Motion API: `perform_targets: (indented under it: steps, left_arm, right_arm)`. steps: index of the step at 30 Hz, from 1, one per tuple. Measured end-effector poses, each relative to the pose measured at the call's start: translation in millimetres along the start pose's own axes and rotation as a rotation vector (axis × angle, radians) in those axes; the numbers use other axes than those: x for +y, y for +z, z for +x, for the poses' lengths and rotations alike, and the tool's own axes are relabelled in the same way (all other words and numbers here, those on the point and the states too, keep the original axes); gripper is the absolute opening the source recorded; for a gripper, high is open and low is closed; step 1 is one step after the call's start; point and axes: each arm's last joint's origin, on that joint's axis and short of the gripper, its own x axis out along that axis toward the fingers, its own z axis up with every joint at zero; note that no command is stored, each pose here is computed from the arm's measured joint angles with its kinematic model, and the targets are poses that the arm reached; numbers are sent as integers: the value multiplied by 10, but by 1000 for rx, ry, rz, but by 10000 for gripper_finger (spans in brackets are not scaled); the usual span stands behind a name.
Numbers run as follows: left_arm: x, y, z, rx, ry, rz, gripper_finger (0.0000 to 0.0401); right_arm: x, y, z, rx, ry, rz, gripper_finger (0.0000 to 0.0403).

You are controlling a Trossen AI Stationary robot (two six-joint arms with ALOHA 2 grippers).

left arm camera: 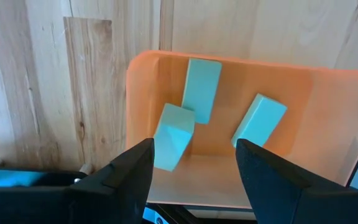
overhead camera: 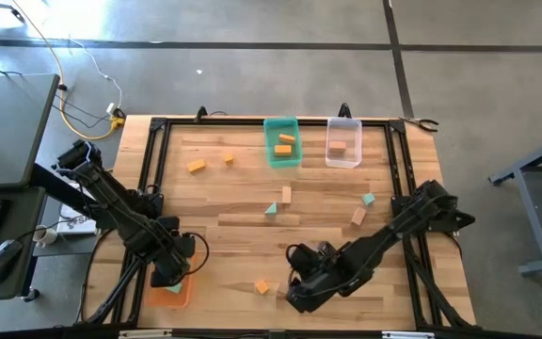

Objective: Sort & place blocks by color
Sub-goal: Put the brown block into the transparent bin

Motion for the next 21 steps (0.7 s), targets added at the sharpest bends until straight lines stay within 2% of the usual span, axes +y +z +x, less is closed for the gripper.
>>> perform_targets:
  steps: [7,21]
  left_arm:
    - [-1,1,0,-1,-1,0,214]
    - [-5,-3,0,-5,2,21,214]
  right_arm:
    - [-43,-93,349,118,-80,90,229]
    - [-61,-250,861,181,-206,148,229]
